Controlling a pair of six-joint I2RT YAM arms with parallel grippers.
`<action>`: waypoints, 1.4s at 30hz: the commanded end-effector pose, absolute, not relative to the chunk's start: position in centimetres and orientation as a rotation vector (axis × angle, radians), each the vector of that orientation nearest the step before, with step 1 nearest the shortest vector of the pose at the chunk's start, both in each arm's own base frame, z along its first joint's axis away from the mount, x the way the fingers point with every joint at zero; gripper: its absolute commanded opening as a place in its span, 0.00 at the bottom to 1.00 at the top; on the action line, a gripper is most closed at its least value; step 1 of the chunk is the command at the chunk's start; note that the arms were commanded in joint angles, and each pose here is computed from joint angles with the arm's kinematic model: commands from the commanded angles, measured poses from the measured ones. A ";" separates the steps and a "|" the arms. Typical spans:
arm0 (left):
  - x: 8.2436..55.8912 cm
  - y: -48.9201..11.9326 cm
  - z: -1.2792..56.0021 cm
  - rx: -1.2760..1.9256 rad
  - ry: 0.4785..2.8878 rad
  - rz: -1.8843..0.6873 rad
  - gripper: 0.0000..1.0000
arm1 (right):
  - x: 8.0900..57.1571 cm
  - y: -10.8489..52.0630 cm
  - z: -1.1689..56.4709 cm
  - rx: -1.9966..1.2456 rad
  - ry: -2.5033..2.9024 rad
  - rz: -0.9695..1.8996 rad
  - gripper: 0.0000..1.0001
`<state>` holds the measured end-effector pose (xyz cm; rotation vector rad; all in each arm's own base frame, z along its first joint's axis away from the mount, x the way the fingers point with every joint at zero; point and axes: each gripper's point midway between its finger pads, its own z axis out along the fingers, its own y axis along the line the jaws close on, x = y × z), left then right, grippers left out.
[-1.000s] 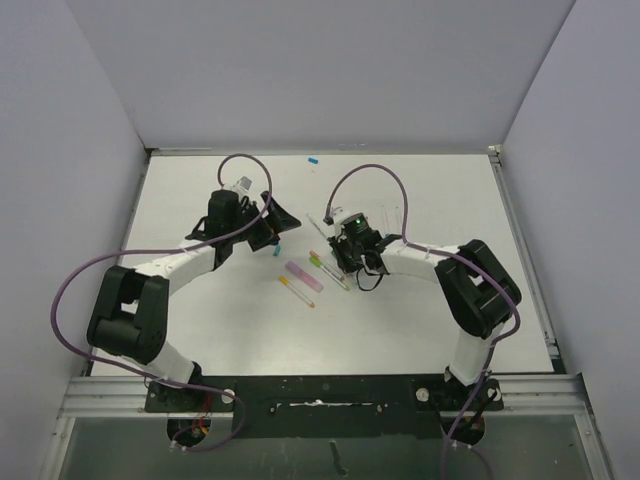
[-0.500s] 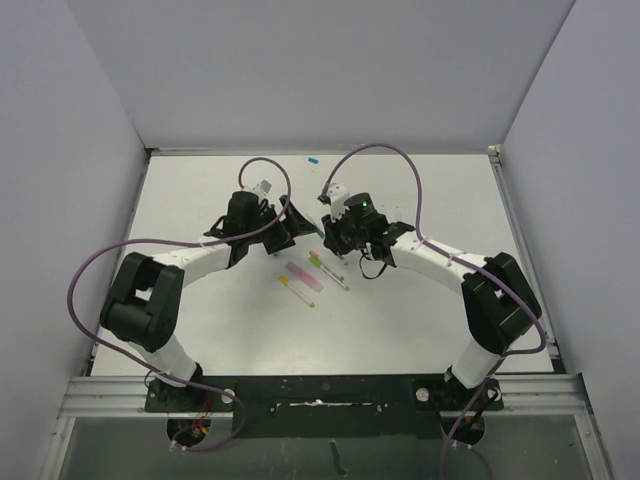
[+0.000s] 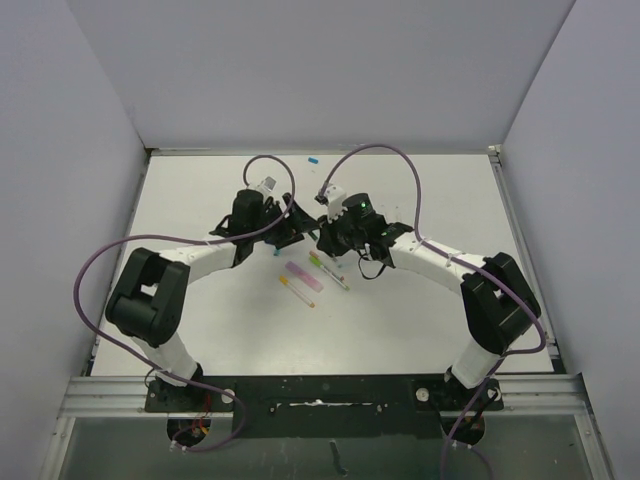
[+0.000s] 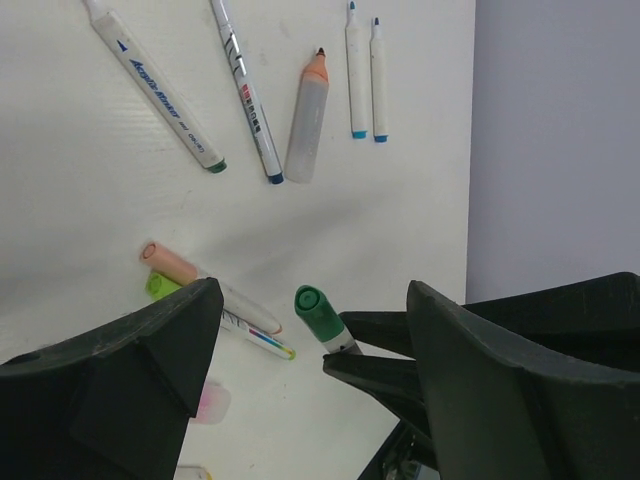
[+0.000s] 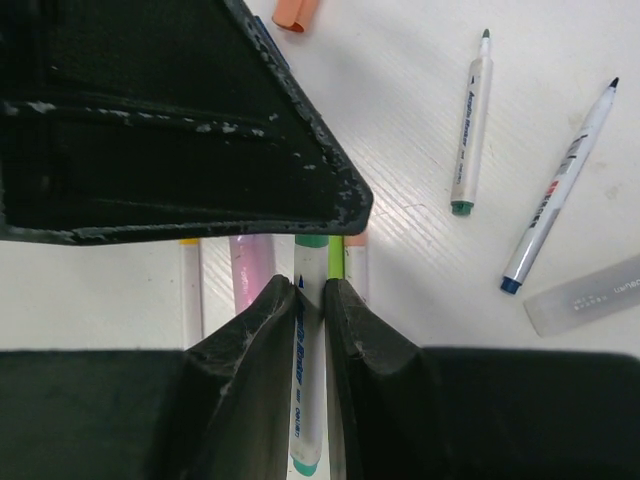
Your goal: Open the pen caps
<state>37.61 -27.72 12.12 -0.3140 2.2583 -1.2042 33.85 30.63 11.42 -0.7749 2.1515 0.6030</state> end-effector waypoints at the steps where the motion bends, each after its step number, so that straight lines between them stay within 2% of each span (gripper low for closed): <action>1: 39.1 -29.5 15.0 -0.261 2.141 -1.290 0.71 | 34.8 33.0 16.4 -0.736 1.995 0.713 0.00; 10: 38.9 -30.2 15.7 -0.260 2.115 -1.324 0.45 | 35.2 33.8 16.9 -0.686 1.957 0.768 0.00; 26: 38.8 -30.0 15.5 -0.275 2.110 -1.327 0.14 | 34.8 33.7 16.8 -0.689 1.963 0.774 0.00; 29: 38.7 -30.0 15.6 -0.277 2.109 -1.327 0.13 | 34.6 33.6 16.8 -0.691 1.963 0.775 0.00; 35: 38.9 -29.7 15.7 -0.284 2.104 -1.319 0.24 | 34.0 33.2 16.7 -0.692 1.970 0.770 0.00; 42: 39.1 -29.7 15.7 -0.288 2.101 -1.323 0.24 | 33.7 32.7 16.3 -0.686 1.982 0.761 0.00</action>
